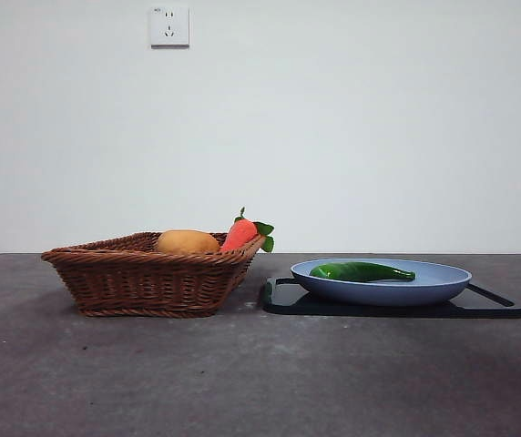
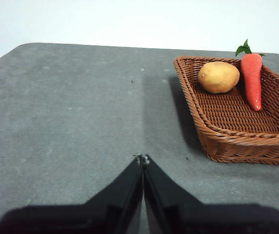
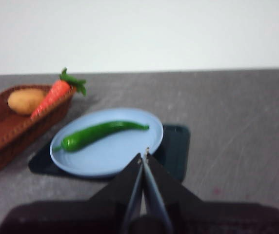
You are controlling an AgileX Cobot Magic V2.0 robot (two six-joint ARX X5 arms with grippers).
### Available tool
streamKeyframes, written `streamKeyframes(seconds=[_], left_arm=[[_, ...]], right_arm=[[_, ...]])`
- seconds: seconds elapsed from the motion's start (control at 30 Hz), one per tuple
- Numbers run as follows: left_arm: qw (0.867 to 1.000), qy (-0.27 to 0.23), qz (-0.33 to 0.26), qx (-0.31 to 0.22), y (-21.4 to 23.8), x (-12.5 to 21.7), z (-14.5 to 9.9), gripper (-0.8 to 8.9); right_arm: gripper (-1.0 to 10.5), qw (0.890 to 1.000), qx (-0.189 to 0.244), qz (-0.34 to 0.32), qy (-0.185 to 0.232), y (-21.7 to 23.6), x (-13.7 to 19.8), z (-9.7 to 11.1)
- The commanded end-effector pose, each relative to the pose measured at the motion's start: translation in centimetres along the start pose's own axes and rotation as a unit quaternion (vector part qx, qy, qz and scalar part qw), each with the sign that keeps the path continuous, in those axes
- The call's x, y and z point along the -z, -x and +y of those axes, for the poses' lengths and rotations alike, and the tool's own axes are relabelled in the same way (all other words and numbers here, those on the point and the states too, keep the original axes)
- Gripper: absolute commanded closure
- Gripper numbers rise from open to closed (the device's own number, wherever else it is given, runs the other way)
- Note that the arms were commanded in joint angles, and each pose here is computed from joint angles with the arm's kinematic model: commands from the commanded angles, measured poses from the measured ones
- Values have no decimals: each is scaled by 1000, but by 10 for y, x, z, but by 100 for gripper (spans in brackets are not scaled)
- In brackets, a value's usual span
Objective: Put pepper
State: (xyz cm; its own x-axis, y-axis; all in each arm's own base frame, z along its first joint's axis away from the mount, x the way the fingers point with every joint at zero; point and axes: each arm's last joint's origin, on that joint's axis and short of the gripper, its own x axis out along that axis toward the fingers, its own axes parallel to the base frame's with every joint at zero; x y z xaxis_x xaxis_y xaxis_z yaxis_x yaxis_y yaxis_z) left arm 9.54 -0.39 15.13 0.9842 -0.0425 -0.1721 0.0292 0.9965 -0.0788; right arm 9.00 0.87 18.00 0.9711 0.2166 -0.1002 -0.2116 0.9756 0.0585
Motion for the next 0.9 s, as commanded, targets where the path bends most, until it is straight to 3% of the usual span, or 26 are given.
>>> streamKeyframes(seconds=[0.03,0.2,0.9], left_arm=[[1000,3,1,-1,-1,3,0,805],[1000,3,1,-1,-1,3,0,805],[1000,3,0,-1,-1,3,0,805]], right_arm=[[936,1000,2,9,-26,-4,14,-1],[936,999,-4,33,-33,-8,29,-1],[936,999,-7,27,-44,-8,29,-1]])
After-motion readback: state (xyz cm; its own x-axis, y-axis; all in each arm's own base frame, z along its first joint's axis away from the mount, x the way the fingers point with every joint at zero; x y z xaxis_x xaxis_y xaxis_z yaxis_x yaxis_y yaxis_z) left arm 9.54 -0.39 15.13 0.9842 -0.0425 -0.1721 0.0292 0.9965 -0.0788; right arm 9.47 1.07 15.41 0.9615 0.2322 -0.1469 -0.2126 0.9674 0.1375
